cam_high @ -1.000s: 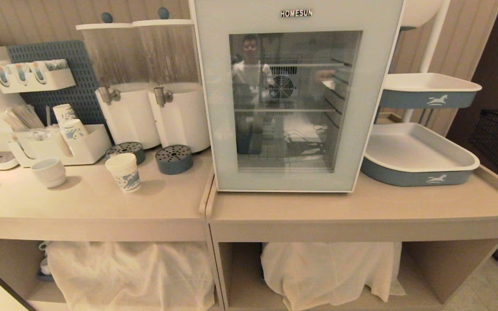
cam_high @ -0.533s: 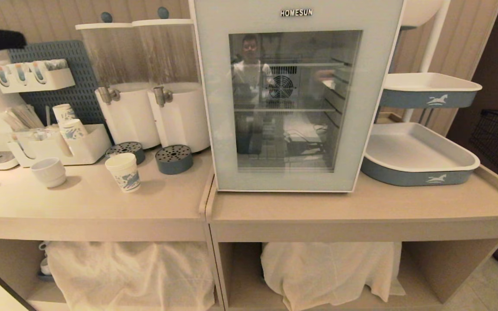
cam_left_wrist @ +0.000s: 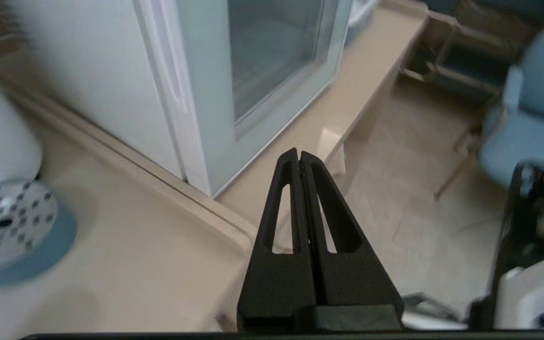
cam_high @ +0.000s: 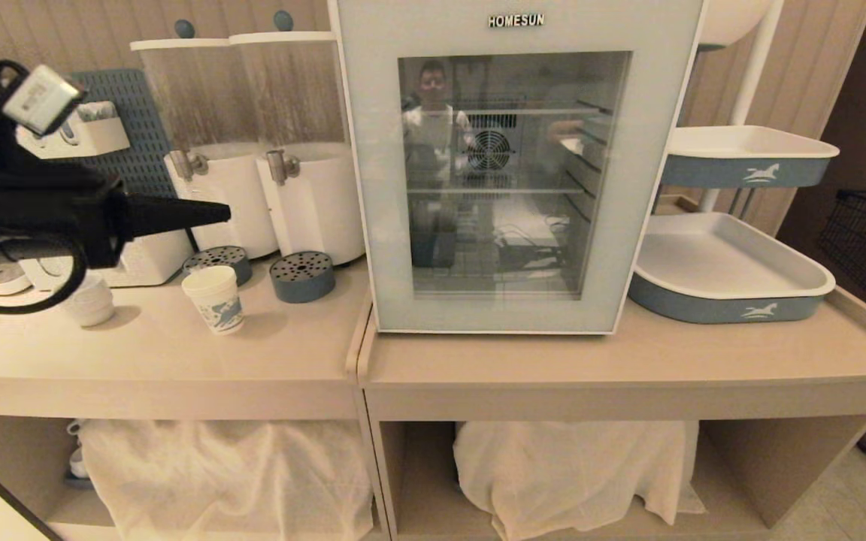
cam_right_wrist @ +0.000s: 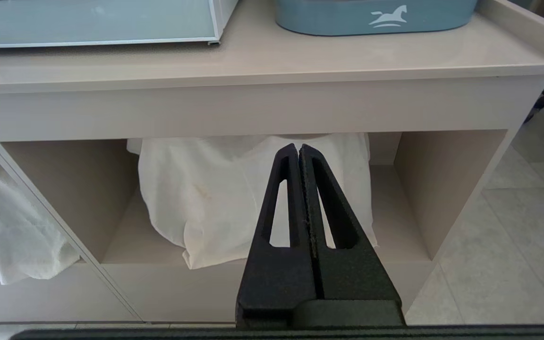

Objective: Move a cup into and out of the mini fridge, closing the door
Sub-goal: Open the freezer door

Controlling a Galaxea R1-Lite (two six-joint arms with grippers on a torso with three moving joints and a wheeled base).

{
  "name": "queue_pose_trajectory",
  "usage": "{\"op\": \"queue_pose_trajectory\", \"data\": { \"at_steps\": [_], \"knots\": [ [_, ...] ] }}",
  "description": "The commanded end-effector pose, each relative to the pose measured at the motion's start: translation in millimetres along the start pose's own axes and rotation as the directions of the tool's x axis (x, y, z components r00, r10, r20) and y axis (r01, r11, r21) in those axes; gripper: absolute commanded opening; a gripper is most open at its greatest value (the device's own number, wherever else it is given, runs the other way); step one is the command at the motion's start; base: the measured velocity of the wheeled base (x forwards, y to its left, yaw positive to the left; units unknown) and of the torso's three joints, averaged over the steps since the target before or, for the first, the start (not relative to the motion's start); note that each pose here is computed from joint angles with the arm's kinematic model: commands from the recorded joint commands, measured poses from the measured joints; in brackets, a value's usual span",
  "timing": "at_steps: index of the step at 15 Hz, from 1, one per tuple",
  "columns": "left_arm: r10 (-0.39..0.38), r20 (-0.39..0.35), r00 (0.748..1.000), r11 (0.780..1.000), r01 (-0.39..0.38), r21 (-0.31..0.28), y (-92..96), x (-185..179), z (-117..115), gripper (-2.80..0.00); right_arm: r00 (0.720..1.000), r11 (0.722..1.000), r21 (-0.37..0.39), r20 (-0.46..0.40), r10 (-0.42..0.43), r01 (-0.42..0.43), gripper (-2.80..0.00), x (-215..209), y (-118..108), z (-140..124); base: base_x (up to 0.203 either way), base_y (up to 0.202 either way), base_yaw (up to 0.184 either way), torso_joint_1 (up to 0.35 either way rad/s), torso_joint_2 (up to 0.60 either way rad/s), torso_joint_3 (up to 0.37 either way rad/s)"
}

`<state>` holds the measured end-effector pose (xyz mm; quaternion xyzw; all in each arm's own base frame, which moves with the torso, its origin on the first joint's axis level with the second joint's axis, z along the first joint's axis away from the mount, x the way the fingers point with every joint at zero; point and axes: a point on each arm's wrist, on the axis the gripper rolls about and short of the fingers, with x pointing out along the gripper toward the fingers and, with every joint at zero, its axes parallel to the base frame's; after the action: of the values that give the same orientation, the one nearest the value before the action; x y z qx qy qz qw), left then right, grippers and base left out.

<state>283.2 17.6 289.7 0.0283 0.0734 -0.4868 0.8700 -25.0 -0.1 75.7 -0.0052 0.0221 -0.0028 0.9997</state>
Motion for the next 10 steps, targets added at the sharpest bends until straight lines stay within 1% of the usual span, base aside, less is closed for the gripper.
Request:
{"op": "queue_pose_trajectory", "data": {
  "at_steps": [1, 2, 3, 4, 5, 6, 9, 10],
  "knots": [
    [-0.050, -0.031, 0.998, 0.998, 0.049, -0.037, 41.9, 25, -33, -2.80, 1.000, 1.000, 0.000, 0.000, 0.000, 0.000, -2.80, 0, 0, 0, 0.000, 0.000, 0.000, 0.000, 0.00, 0.000],
    [-0.063, -0.023, 0.998, 0.998, 0.063, 0.002, 50.1, 30, -34, 0.00, 1.000, 1.000, 0.000, 0.000, 0.000, 0.000, -2.80, 0, 0, 0, 0.000, 0.000, 0.000, 0.000, 0.00, 0.000],
    [-0.078, -0.015, 0.997, 0.996, 0.078, 0.036, 53.6, 33, -34, 0.00, 1.000, 1.000, 0.000, 0.000, 0.000, 0.000, -2.80, 0, 0, 0, 0.000, 0.000, 0.000, 0.000, 0.00, 0.000],
    [-0.114, -0.007, 0.993, 0.991, 0.114, 0.070, 62.4, 40, -43, 0.00, 1.000, 1.000, 0.001, 0.000, 0.000, 0.000, -2.80, 0, 0, 0, 0.000, 0.000, 0.000, 0.000, 0.00, 0.000],
    [-0.203, 0.030, 0.979, 0.973, 0.198, 0.121, 70.2, 48, -50, 0.00, 1.000, 1.000, 0.001, 0.000, 0.000, 0.000, -2.80, 0, 0, 0, 0.000, 0.000, 0.000, 0.000, 0.00, 0.000],
    [-0.255, 0.057, 0.965, 0.957, 0.244, 0.159, 74.6, 54, -48, 0.00, 1.000, 1.000, 0.000, 0.000, 0.000, 0.000, -2.80, 0, 0, 0, 0.000, 0.000, 0.000, 0.000, 0.00, 0.000],
    [-0.320, 0.068, 0.945, 0.932, 0.301, 0.201, 76.4, 79, -36, 0.00, 1.000, 1.000, 0.000, 0.000, 0.000, 0.000, -2.80, 0, 0, 0, 0.000, 0.000, 0.000, 0.000, 0.00, 0.000],
    [-0.344, 0.071, 0.936, 0.920, 0.322, 0.222, 75.7, 89, -31, 0.00, 1.000, 1.000, 0.001, 0.000, 0.000, 0.000, -2.80, 0, 0, 0, 0.000, 0.000, 0.000, 0.000, 0.00, 0.000]
  ]
}}
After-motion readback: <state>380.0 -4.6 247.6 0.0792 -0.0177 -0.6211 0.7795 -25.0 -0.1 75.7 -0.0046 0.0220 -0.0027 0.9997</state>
